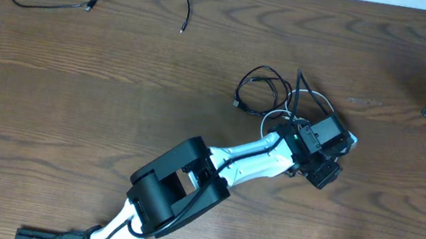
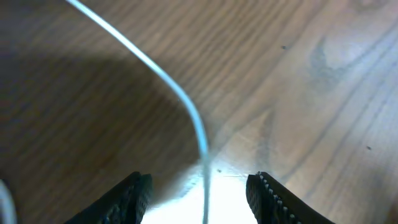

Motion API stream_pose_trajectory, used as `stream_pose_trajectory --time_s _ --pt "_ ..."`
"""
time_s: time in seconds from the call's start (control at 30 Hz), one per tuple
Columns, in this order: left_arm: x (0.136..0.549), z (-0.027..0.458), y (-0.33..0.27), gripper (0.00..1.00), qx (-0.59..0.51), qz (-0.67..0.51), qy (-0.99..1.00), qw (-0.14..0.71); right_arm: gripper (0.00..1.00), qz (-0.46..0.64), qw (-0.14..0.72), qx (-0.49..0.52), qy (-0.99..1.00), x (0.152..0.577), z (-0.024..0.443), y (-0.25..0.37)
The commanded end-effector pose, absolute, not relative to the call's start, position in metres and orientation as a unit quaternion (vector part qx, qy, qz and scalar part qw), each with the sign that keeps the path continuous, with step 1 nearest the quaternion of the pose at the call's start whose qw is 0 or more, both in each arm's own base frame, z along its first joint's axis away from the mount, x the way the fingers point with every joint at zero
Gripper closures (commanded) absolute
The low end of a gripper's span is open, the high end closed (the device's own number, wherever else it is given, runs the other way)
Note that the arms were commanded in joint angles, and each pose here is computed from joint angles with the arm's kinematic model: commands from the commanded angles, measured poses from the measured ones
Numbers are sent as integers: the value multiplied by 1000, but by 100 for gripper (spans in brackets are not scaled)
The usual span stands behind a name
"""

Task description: Untangle cables

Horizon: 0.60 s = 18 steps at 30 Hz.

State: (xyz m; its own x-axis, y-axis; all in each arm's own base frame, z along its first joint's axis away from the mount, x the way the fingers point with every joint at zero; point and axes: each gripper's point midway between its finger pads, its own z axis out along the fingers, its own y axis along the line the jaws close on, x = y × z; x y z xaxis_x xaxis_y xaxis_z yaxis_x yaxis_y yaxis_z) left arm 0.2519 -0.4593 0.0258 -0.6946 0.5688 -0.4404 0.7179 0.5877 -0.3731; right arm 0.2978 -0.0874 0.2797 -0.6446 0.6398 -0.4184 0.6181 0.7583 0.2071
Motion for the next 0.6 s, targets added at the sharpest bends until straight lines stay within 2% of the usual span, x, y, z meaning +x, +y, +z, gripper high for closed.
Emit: stream_pose_trajectory --time_s 0.0,0.27,0.37,0.5,0.57 --pt "263 18 -452 45 365 -240 886 156 1 24 238 343 908 298 278 -88" --pt "270 22 -457 46 364 -246 881 174 1 24 236 344 909 298 278 -88" --pt "270 23 -459 57 364 -248 880 177 1 24 236 343 909 298 278 -88" --pt "270 23 -459 61 364 -248 880 177 1 24 236 343 909 298 278 -88" --pt "270 23 -459 68 364 -248 880 177 1 24 236 343 909 298 278 -88"
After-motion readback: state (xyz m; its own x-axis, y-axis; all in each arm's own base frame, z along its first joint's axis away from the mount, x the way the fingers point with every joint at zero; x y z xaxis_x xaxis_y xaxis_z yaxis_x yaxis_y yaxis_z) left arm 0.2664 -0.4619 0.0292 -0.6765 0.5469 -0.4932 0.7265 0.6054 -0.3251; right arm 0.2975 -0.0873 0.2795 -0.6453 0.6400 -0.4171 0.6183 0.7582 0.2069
